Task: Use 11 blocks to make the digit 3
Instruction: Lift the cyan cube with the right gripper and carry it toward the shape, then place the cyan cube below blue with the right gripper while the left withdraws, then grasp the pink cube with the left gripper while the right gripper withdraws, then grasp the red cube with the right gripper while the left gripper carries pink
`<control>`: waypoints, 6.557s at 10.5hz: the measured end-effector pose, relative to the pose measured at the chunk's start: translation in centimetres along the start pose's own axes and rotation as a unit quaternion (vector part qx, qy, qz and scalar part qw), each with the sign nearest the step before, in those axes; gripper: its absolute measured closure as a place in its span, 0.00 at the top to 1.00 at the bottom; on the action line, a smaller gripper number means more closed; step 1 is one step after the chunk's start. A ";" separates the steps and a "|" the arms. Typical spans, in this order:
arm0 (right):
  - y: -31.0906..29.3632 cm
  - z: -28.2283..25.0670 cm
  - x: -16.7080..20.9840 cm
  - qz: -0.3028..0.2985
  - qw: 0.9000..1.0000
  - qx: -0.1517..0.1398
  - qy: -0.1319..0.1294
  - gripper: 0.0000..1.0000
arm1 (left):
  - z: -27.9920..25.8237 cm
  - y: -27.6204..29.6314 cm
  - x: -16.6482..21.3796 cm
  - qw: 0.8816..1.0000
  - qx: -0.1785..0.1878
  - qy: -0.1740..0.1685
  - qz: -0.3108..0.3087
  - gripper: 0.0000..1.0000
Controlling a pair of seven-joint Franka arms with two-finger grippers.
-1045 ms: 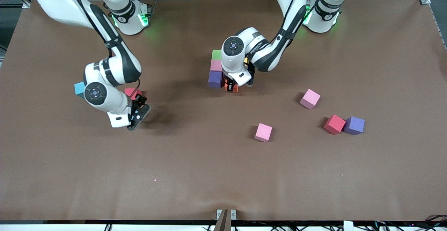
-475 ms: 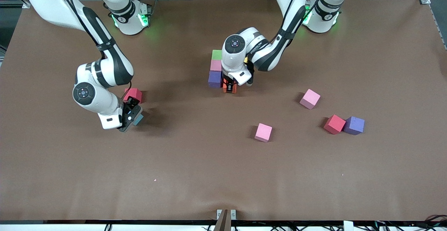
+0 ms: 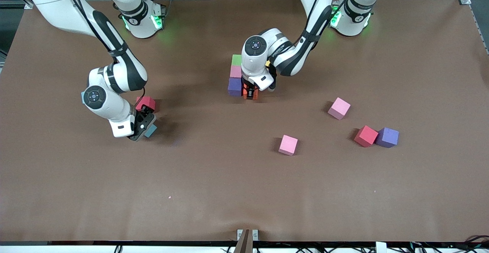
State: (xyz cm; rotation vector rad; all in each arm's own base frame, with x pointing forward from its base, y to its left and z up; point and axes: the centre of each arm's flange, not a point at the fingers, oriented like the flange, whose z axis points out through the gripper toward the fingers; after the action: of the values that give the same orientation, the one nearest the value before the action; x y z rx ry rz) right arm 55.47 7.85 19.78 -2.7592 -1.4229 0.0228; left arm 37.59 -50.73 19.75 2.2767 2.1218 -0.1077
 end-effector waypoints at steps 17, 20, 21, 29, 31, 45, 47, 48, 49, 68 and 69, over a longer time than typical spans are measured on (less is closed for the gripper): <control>-8.1 -5.7 11.7 0.108 0.993 -0.027 0.050 0.53 | 0.2 -0.8 -0.7 1.000 -0.001 -0.001 -0.011 0.63; -9.3 -6.0 12.8 0.171 0.984 -0.023 0.055 0.53 | -0.1 -0.4 -0.6 1.000 -0.005 -0.004 -0.014 0.99; -10.5 -5.9 13.4 0.214 0.975 -0.018 0.055 0.53 | -0.4 -0.3 -0.7 1.000 -0.007 -0.006 -0.014 1.00; -24.9 -2.5 21.7 0.477 0.878 0.021 0.043 0.53 | -10.0 -0.3 -0.2 0.999 -0.029 -0.011 0.027 1.00; -27.1 -1.7 23.3 0.507 0.861 0.028 0.041 0.53 | -13.2 1.1 2.2 0.997 -0.043 -0.014 0.055 1.00; -31.6 1.0 24.3 0.508 0.861 0.021 0.009 0.53 | -14.2 21.4 14.8 0.973 -0.001 0.013 0.231 1.00; -31.6 1.1 24.3 0.507 0.861 0.020 0.008 0.53 | -12.8 22.3 15.2 0.969 0.006 0.013 0.245 1.00; -31.6 1.1 24.3 0.507 0.862 0.019 0.008 0.53 | -12.2 22.6 15.7 0.968 0.011 0.014 0.248 1.00; -31.6 1.1 24.3 0.507 0.862 0.019 0.008 0.53 | -11.6 22.9 16.4 0.968 0.016 0.014 0.249 1.00; -3.3 -11.8 7.2 0.378 0.923 0.061 -0.046 1.00 | -3.6 24.1 16.6 0.972 0.005 0.005 0.234 1.00; -2.5 -10.2 5.4 0.382 0.921 0.060 -0.044 1.00 | -3.3 24.1 16.6 0.972 0.007 0.005 0.234 1.00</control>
State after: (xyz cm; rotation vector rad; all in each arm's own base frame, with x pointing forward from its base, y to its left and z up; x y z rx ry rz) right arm 56.89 13.44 30.07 -3.0267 -0.2539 0.2435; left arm 62.85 -35.68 21.23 2.7110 1.5306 -0.0976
